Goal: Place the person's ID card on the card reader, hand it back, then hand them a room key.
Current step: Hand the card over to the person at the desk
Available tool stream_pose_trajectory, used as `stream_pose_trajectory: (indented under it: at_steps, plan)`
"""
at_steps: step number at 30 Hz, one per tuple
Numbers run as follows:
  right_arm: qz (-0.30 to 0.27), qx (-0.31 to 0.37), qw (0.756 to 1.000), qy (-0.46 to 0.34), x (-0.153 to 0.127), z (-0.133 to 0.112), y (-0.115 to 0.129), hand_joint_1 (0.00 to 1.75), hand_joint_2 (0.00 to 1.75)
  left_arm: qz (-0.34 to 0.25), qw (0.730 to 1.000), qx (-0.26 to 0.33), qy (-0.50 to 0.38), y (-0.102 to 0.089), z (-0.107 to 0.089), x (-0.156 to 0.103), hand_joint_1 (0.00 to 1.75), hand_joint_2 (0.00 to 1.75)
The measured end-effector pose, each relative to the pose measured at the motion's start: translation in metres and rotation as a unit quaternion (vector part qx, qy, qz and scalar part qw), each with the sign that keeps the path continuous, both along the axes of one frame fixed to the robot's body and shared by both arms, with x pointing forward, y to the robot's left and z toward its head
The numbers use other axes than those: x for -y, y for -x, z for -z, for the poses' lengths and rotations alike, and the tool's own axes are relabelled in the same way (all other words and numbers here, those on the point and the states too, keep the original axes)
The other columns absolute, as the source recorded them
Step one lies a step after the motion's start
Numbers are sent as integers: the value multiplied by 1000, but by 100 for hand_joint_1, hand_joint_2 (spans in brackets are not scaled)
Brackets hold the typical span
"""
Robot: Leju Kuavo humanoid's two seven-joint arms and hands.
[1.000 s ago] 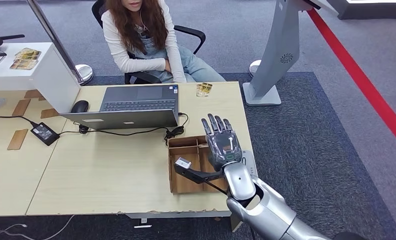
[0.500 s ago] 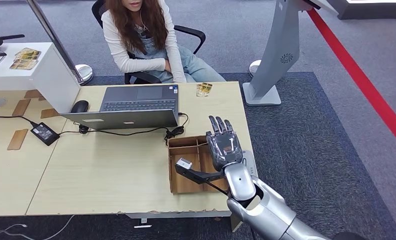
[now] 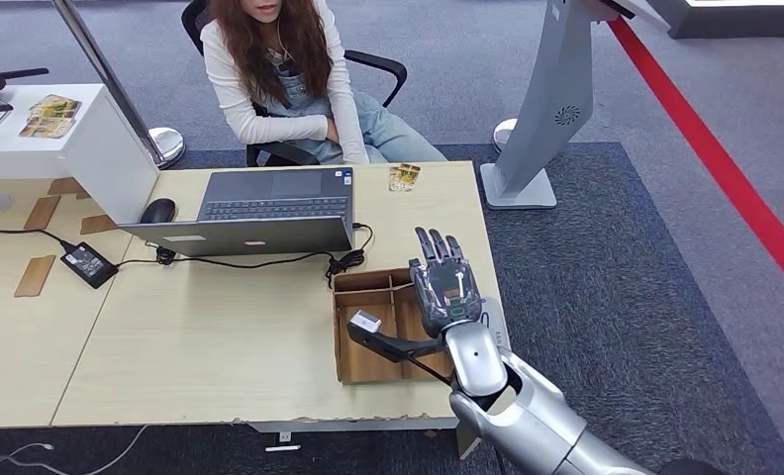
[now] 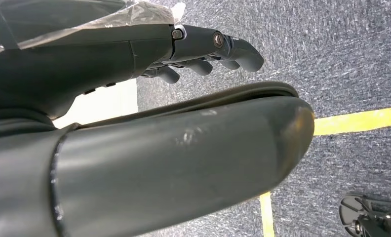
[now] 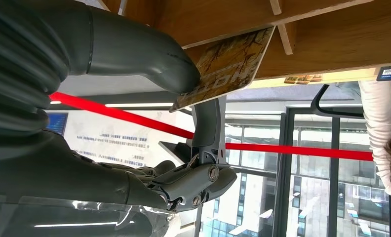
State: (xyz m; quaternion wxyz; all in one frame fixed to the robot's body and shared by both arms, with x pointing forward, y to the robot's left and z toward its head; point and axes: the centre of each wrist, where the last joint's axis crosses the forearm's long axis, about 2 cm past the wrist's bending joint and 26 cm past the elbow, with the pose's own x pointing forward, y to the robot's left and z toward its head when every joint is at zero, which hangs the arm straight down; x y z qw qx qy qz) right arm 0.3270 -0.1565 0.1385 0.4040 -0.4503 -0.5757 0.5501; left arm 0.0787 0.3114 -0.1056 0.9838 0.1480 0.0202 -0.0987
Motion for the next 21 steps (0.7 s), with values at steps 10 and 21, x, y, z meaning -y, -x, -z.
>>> stream_pose_trajectory:
  at_steps: [10,21]
  plan:
    - [-2,8,1000,-28,-1,-2,0,162,175,0,1000,2,1,0,0,0,0,0]
    - [7,-3,984,-176,3,-46,-6,151,175,-6,1000,4,3,2,0,0,0,0]
